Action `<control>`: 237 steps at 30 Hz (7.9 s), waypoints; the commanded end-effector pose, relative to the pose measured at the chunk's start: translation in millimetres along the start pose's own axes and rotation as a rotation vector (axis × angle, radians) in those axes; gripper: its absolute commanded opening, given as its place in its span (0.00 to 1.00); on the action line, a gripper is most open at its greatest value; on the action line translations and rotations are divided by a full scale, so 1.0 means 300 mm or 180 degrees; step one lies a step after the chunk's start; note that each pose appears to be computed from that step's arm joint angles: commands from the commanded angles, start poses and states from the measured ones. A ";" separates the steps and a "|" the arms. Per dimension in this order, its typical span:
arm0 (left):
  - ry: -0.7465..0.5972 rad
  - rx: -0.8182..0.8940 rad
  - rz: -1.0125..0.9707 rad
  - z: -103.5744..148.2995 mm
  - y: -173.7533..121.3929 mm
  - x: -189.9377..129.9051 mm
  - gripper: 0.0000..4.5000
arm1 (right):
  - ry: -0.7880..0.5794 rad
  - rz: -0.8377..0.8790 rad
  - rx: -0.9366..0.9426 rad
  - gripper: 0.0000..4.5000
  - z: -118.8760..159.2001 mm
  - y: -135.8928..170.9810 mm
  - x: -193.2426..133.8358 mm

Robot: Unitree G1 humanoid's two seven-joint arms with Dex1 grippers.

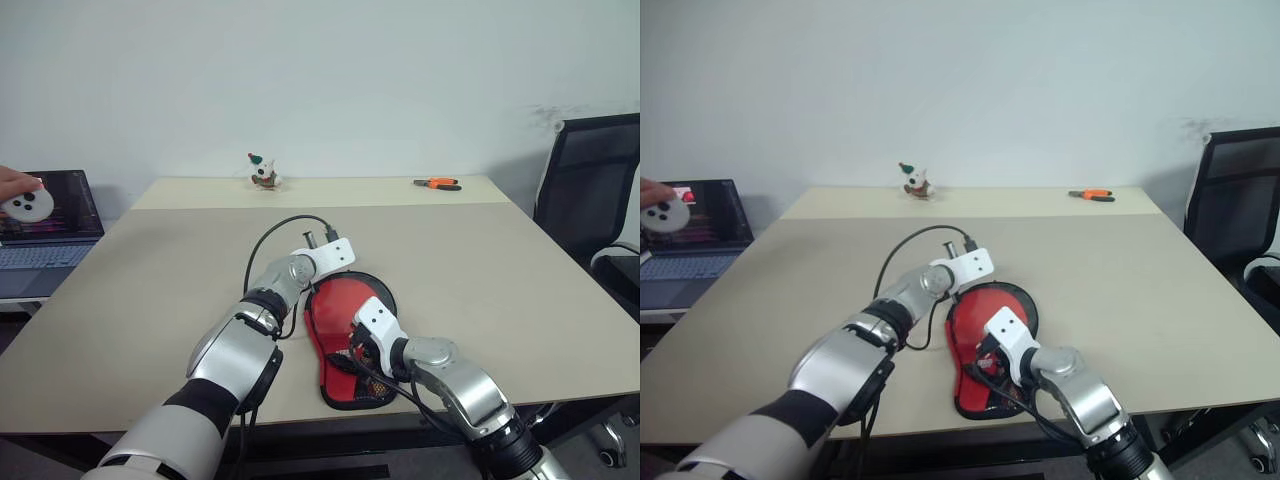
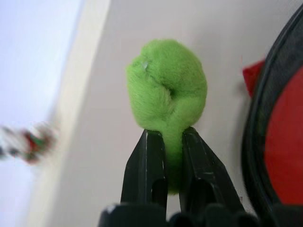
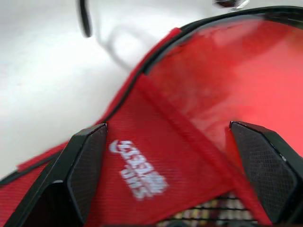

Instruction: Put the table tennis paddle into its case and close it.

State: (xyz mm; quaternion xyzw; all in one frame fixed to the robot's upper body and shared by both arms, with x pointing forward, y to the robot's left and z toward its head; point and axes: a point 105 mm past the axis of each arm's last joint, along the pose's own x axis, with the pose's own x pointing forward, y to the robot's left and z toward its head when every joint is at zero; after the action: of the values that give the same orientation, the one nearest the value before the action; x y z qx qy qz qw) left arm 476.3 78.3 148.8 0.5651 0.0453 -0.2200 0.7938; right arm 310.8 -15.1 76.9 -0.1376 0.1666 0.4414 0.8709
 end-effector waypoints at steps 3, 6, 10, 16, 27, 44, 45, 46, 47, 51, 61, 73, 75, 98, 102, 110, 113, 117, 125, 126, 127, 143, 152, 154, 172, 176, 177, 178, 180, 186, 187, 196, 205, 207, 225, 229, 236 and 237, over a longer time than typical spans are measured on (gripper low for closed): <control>-0.0229 0.0597 0.0307 0.103 0.086 -0.006 0.01 | 0.0840 0.0342 0.0462 1.00 -0.243 0.137 0.012; -0.0322 0.1077 0.0360 0.148 0.081 -0.004 0.01 | 0.0817 0.0313 0.0562 1.00 -0.244 0.158 0.011; -0.0615 0.1629 0.0470 0.262 0.071 -0.005 0.01 | 0.0818 0.0328 0.0632 1.00 -0.248 0.196 0.007; -0.1023 0.2077 0.0553 0.402 0.017 -0.011 0.01 | 0.0835 0.0299 0.0694 1.00 -0.256 0.208 -0.004; -0.1474 0.2323 0.0423 0.520 -0.111 -0.022 0.01 | 0.0796 0.0301 0.0715 1.00 -0.234 0.217 0.010; -0.1555 0.2035 0.0074 0.540 -0.182 -0.024 0.01 | 0.0765 0.0271 0.0702 1.00 -0.218 0.206 0.020; -0.1529 0.1952 0.0009 0.533 -0.185 -0.022 0.01 | 0.0765 0.0271 0.0704 1.00 -0.218 0.204 0.020; -0.1504 0.1925 -0.0040 0.524 -0.189 -0.020 0.01 | 0.0764 0.0270 0.0706 1.00 -0.217 0.203 0.020; -0.1485 0.1886 -0.0073 0.517 -0.192 -0.019 0.17 | 0.0766 0.0268 0.0708 1.00 -0.218 0.200 0.020; -0.1430 0.1804 -0.0161 0.494 -0.195 -0.015 0.47 | 0.0770 0.0262 0.0693 1.00 -0.216 0.187 0.022; -0.1479 0.0731 -0.0257 0.470 -0.105 -0.026 0.47 | 0.0787 0.0207 0.0650 1.00 -0.214 0.124 0.047; -0.1548 0.0514 -0.0941 0.432 -0.169 -0.045 0.74 | 0.0772 0.0204 0.0596 1.00 -0.208 0.087 0.083; -0.1557 0.0468 -0.0971 0.439 -0.166 -0.047 0.89 | 0.0773 0.0207 0.0593 1.00 -0.208 0.086 0.085; -0.1623 -0.1369 -0.0349 0.101 0.256 -0.166 0.98 | 0.0259 0.0207 0.0745 1.00 -0.054 0.021 0.104; -0.1908 -0.1940 -0.0668 -0.007 0.244 -0.255 0.98 | -0.0060 0.0469 0.0767 1.00 0.048 0.029 0.053; -0.2017 -0.2615 -0.0699 -0.087 0.197 -0.410 0.98 | -0.0766 0.1010 0.0668 1.00 0.304 0.033 -0.145; -0.2029 -0.2740 -0.0711 -0.074 0.161 -0.430 0.98 | -0.1040 0.0896 0.0654 1.00 0.383 -0.024 -0.228; -0.2071 -0.2794 -0.0922 -0.017 0.086 -0.418 0.98 | -0.1188 0.0386 0.0516 1.00 0.403 -0.164 -0.338; -0.1953 -0.2760 -0.1371 0.096 -0.092 -0.262 0.98 | -0.0487 -0.0610 -0.0067 1.00 0.240 -0.441 -0.414; -0.1957 -0.2725 -0.1420 0.111 -0.108 -0.248 0.98 | -0.0401 -0.0686 -0.0206 1.00 0.223 -0.465 -0.416; -0.1956 -0.2723 -0.1465 0.121 -0.121 -0.236 0.98 | -0.0348 -0.0752 -0.0331 1.00 0.211 -0.488 -0.418; -0.1548 -0.2851 -0.1443 0.019 -0.207 -0.164 0.98 | -0.0353 -0.1480 0.0545 1.00 0.128 -0.701 -0.237; -0.1532 -0.2801 -0.1437 0.014 -0.213 -0.168 0.98 | -0.0200 -0.1654 0.0971 1.00 0.072 -0.704 -0.157; -0.1527 -0.2793 -0.1430 0.013 -0.214 -0.167 0.98 | -0.0199 -0.1477 0.1085 1.00 0.072 -0.678 -0.132; -0.1440 -0.2666 -0.1606 0.035 -0.280 -0.133 1.00 | -0.0085 -0.1229 0.0823 0.01 0.091 -0.621 -0.075; -0.1356 -0.2643 -0.1919 0.017 -0.349 -0.137 1.00 | -0.0115 -0.1333 0.0670 0.01 0.129 -0.653 -0.119; -0.1353 -0.2663 -0.1992 0.012 -0.359 -0.142 1.00 | -0.0102 -0.1348 0.0628 0.01 0.132 -0.659 -0.131; -0.1351 -0.2671 -0.2050 0.008 -0.365 -0.145 1.00 | -0.0082 -0.1352 0.0599 0.01 0.131 -0.662 -0.142; -0.1314 -0.2636 -0.2116 -0.006 -0.375 -0.150 1.00 | -0.0016 -0.1326 0.0538 0.01 0.120 -0.661 -0.168; -0.1223 -0.2479 -0.2310 -0.030 -0.417 -0.165 1.00 | 0.0229 -0.1318 0.0334 0.01 0.074 -0.652 -0.268; -0.1220 -0.2480 -0.2317 -0.030 -0.420 -0.164 1.00 | 0.0283 -0.1325 0.0305 0.01 0.063 -0.650 -0.287; -0.1147 -0.2475 -0.2197 -0.028 -0.413 -0.145 1.00 | 0.0882 -0.0505 0.0151 0.01 -0.070 -0.413 -0.475; -0.1167 -0.2497 -0.2094 0.005 -0.407 -0.124 1.00 | 0.1071 0.0658 -0.0111 0.01 -0.081 -0.086 -0.530; -0.1168 -0.2496 -0.2080 0.007 -0.405 -0.122 1.00 | 0.1134 0.0821 -0.0188 0.01 -0.098 -0.041 -0.539; -0.1150 -0.2449 -0.1992 0.016 -0.395 -0.110 1.00 | 0.0869 0.1679 -0.0070 0.01 -0.078 0.148 -0.521; -0.1161 -0.2452 -0.1969 0.017 -0.389 -0.109 1.00 | 0.0807 0.1401 -0.0012 0.01 -0.046 0.075 -0.505; -0.1266 -0.2464 -0.1867 0.034 -0.365 -0.106 1.00 | 0.0691 0.1261 0.0169 0.46 -0.011 0.045 -0.507; -0.1287 -0.2466 -0.1854 0.037 -0.360 -0.106 1.00 | 0.0680 0.1241 0.0181 0.53 -0.008 0.041 -0.506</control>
State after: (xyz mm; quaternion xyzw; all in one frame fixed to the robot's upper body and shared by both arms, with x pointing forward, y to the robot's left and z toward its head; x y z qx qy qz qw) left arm 406.9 43.8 87.6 0.1387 0.0923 -0.5101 0.8438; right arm 212.0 -119.1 124.9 -0.1216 0.3138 0.5835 0.7391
